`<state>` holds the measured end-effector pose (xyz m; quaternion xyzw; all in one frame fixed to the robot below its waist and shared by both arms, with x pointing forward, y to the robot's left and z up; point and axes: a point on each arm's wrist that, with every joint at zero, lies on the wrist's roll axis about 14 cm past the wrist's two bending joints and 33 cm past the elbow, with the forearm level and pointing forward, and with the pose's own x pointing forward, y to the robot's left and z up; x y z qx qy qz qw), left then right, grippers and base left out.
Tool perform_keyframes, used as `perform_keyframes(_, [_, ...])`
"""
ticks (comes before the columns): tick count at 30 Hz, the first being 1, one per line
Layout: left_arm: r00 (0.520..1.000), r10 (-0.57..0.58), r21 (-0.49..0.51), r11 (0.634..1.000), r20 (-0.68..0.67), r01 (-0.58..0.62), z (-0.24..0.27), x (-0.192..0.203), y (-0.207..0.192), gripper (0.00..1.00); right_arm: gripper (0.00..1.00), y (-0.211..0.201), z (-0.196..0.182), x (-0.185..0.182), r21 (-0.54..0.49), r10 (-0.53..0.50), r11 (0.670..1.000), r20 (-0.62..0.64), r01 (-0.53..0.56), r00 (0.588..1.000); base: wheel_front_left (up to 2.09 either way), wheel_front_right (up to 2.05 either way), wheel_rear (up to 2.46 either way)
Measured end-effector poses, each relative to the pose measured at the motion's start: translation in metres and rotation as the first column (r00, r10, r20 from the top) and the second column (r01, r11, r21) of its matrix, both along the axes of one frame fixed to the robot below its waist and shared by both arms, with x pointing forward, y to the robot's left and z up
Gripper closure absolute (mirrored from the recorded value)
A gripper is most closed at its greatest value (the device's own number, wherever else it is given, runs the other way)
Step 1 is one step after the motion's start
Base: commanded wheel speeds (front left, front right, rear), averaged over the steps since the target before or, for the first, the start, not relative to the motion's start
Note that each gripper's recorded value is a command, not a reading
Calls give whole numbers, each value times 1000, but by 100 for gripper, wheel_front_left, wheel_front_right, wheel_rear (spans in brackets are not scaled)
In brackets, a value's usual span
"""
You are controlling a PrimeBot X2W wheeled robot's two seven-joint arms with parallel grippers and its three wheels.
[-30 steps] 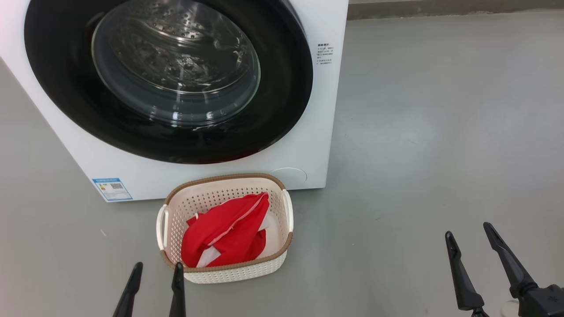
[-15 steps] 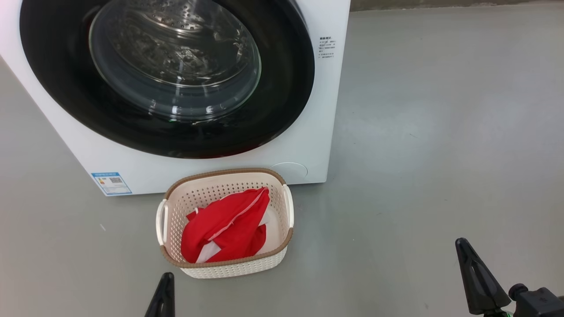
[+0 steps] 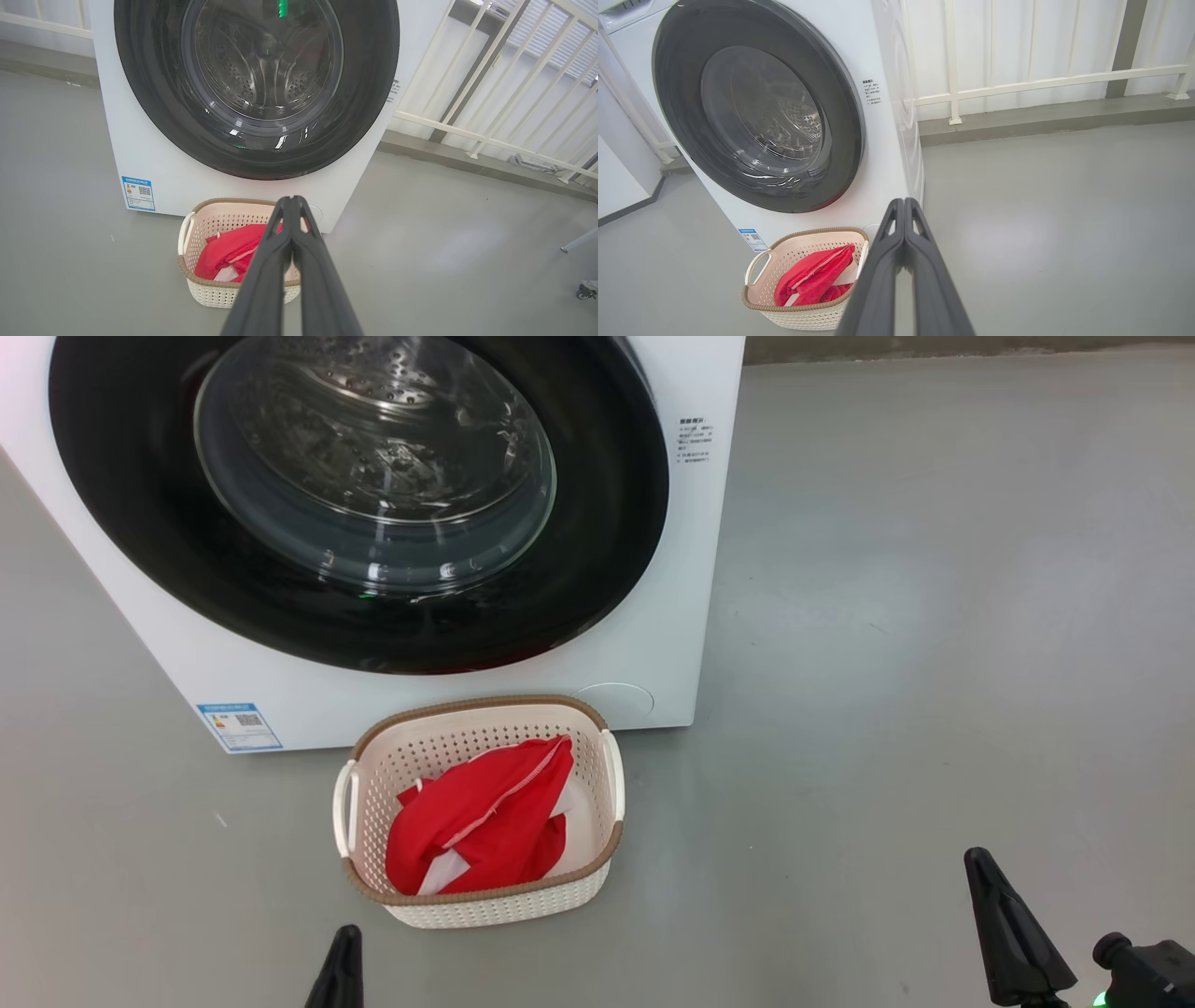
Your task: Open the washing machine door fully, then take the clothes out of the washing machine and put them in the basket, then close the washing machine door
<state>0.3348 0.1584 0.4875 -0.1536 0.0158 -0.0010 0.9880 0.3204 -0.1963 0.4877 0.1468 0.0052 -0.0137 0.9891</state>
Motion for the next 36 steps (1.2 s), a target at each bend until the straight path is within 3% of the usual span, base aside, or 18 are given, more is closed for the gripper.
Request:
perform_keyframes(20, [998, 16, -227, 974, -59, -29, -9, 8, 7, 100, 100, -4, -2, 10, 231, -22, 973, -4, 22, 1000, 0, 0, 0])
perform_keyframes(36, [995, 14, -400, 915, -99, -53, -15, 12, 10, 100, 100, -6, -3, 18, 416, -36, 909, -10, 37, 999, 0, 0, 0])
